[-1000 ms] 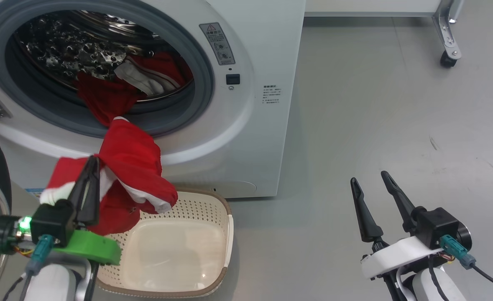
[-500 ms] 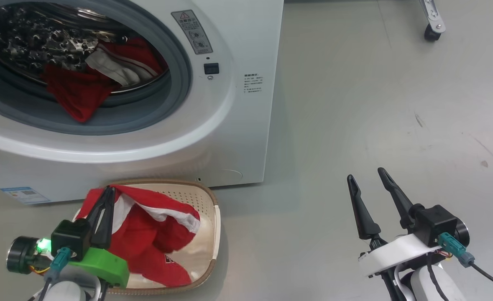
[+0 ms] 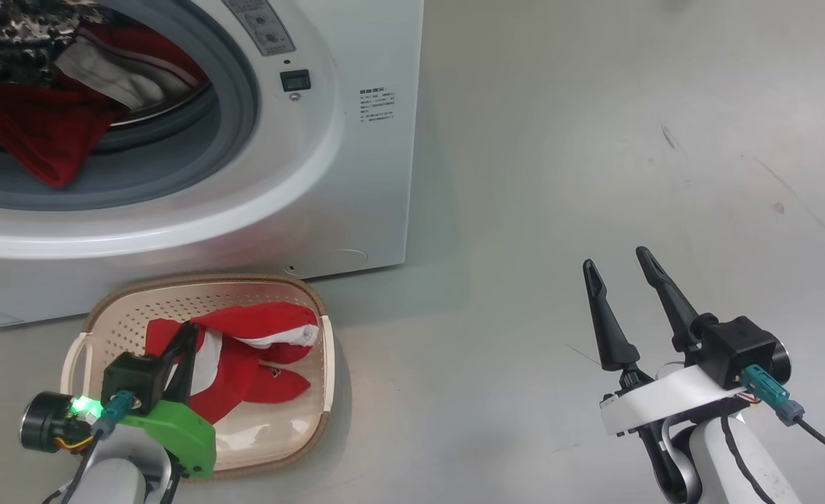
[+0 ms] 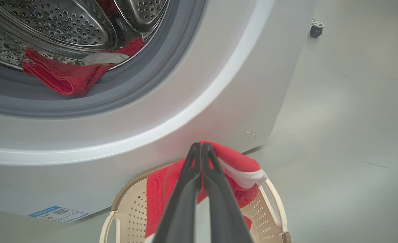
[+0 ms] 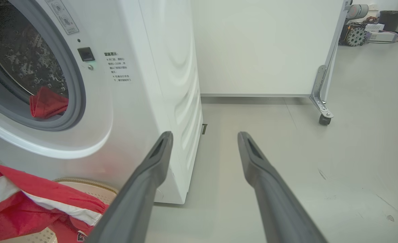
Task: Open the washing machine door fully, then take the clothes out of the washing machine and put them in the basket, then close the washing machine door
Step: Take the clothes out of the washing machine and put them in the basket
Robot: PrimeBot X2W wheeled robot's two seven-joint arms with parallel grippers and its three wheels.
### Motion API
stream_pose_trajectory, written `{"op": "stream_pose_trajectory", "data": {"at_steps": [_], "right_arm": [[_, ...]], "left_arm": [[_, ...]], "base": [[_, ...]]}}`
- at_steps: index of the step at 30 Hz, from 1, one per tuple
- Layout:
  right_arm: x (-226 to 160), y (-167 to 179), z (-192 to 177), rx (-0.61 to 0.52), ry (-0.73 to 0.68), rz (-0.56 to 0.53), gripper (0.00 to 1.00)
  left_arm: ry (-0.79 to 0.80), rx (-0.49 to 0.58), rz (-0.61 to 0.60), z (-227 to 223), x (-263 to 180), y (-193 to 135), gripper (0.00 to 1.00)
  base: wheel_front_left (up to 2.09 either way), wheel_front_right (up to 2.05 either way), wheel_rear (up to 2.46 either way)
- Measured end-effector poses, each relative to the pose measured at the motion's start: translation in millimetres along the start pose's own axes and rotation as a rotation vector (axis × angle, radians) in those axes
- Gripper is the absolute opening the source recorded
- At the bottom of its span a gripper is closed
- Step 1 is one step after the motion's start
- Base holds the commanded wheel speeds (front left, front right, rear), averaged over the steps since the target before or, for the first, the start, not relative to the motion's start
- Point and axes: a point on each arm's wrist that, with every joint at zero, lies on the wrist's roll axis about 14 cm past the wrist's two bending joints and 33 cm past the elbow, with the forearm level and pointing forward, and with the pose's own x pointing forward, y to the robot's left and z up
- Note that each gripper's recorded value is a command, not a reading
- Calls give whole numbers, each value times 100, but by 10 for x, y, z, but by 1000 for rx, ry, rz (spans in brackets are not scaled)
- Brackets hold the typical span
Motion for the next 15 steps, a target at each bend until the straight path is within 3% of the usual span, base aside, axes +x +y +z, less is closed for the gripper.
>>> {"op": "stream_pose_trajectory", "data": {"at_steps": [5, 15], "right_arm": [[23, -126, -42, -6, 13, -35, 100], [54, -364, -147, -20, 44, -101, 100]], "left_arm": [[105, -58, 22, -296, 116, 59, 0], [226, -64, 5, -618, 427, 53, 0]], "base": [[0, 0, 0], [0, 0, 0]]}}
